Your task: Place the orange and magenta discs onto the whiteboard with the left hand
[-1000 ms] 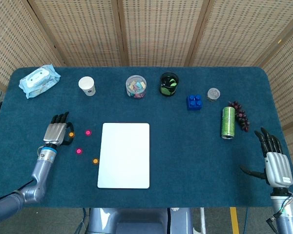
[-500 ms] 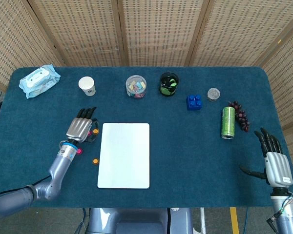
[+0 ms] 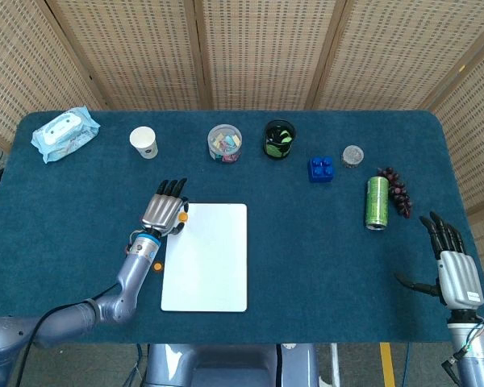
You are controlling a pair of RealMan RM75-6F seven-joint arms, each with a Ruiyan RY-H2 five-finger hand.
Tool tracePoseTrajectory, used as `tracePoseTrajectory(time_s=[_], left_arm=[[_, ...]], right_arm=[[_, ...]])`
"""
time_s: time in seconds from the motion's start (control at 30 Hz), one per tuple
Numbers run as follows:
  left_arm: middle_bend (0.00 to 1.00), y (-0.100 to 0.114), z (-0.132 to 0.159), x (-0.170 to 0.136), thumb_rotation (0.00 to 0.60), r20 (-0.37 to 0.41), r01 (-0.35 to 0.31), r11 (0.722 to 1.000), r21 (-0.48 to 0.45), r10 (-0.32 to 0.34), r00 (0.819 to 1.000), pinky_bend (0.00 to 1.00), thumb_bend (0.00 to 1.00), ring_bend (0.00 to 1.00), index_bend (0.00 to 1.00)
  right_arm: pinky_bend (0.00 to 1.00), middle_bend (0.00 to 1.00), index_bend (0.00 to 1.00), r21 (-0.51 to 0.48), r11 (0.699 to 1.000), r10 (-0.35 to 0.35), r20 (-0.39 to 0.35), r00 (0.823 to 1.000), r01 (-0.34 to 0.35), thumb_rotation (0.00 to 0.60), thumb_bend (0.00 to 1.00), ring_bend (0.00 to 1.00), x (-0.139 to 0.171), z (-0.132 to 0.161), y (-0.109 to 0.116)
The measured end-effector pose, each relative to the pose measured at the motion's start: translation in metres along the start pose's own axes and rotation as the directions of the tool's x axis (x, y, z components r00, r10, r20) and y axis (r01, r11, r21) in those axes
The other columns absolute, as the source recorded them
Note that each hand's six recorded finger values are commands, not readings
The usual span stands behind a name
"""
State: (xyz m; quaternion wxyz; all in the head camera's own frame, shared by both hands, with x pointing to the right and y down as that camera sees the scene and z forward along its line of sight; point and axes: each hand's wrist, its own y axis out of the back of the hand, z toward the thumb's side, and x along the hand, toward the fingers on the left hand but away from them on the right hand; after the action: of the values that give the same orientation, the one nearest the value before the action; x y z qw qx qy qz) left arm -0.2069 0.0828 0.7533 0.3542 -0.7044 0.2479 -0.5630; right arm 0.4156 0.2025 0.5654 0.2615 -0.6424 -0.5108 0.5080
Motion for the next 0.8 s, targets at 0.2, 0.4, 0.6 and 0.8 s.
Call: tracePoseTrajectory(time_s=[0.2,0.4,0.6,0.8], left_arm=[[0.0,0.002,-0.002,-0.001,0.6,-0.005,0.0,1.0,0.002,0.0,1.0,0.0,0.32,0.0,0.14],[0.0,0.004,-0.004,-0.005,0.6,-0.008,-0.001,1.0,-0.004,0.001,1.0,0.0,0.32,0.0,0.09],[0.0,0.008,-0.011,-0.019,0.6,0.01,0.0,1.0,-0.025,0.0,1.0,0.0,0.32,0.0,0.11],[0.0,-0.004,-0.03,-0.05,0.6,0.054,0.037,0.999,-0.032,-0.036,0.998,0.0,0.33,0.0,0.22]], right_arm=[[0.0,0.0,0.0,-0.001,1.0,0.002,0.002,1.0,-0.002,0.6,0.13,0.0,0.0,0.0,0.0],[0.0,0.0,0.0,0.001,1.0,0.002,0.002,1.0,-0.002,0.6,0.13,0.0,0.0,0.0,0.0],[0.0,0.0,0.0,0.002,1.0,0.002,0.003,1.0,-0.002,0.6,0.13,0.0,0.0,0.0,0.0],[0.0,0.0,0.0,0.008,1.0,0.005,0.001,1.0,-0.005,0.6,0.13,0.0,0.001,0.0,0.0]])
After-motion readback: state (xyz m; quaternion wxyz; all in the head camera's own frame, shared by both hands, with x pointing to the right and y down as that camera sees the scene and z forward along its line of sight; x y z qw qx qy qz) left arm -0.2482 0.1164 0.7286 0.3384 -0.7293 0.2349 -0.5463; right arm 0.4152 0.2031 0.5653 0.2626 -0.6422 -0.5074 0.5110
